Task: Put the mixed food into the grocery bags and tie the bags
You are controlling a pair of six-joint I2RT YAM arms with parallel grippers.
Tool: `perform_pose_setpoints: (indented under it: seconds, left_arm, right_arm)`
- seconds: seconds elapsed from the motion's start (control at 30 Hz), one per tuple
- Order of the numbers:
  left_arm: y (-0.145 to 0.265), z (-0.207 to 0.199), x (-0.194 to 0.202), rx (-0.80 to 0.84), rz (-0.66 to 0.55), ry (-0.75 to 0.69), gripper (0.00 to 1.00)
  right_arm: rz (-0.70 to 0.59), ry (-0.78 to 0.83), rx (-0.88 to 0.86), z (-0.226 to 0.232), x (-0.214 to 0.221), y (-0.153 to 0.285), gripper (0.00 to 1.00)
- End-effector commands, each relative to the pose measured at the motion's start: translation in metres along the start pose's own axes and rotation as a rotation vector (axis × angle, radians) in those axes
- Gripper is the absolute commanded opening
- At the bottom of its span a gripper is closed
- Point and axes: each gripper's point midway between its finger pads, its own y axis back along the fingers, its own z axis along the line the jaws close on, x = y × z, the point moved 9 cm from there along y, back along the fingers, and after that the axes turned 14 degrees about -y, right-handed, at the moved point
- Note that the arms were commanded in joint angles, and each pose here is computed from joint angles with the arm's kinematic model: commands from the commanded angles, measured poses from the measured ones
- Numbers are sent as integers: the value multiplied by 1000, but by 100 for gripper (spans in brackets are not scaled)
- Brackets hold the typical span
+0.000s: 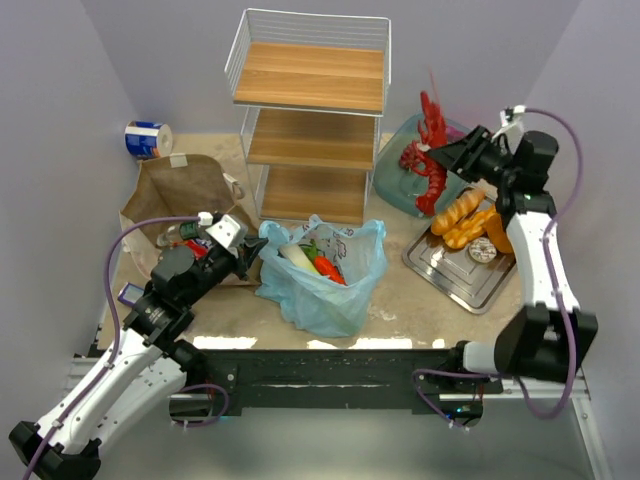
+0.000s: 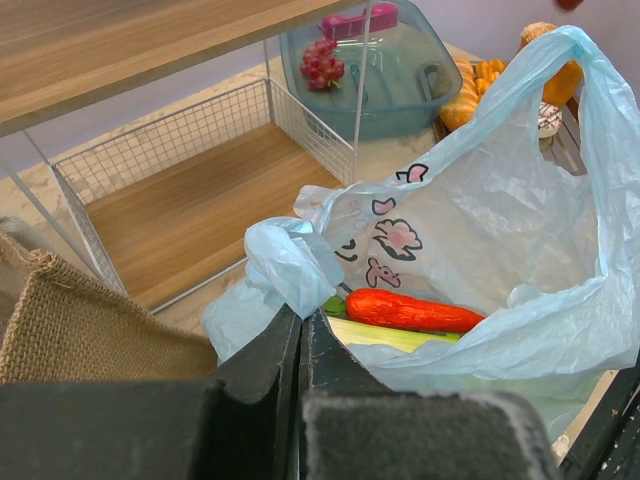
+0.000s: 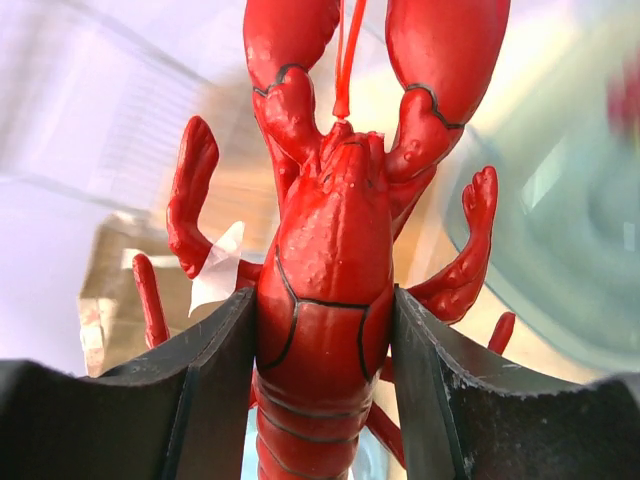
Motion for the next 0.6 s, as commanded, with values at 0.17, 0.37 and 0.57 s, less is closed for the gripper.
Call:
perform_pose_setpoints:
  seconds: [0.17, 0.37, 0.57]
  left_arm:
    - [2, 4, -14, -17, -92, -17, 0]
    - [2, 3, -13, -7, -96, -19, 0]
    - [3, 4, -10, -20, -92, -21, 0]
  right_arm:
    - [-233, 537, -543, 156, 55, 71, 0]
    - [-191, 650, -791, 173, 108, 64, 0]
    - [-42, 758, -823, 163, 159, 16, 0]
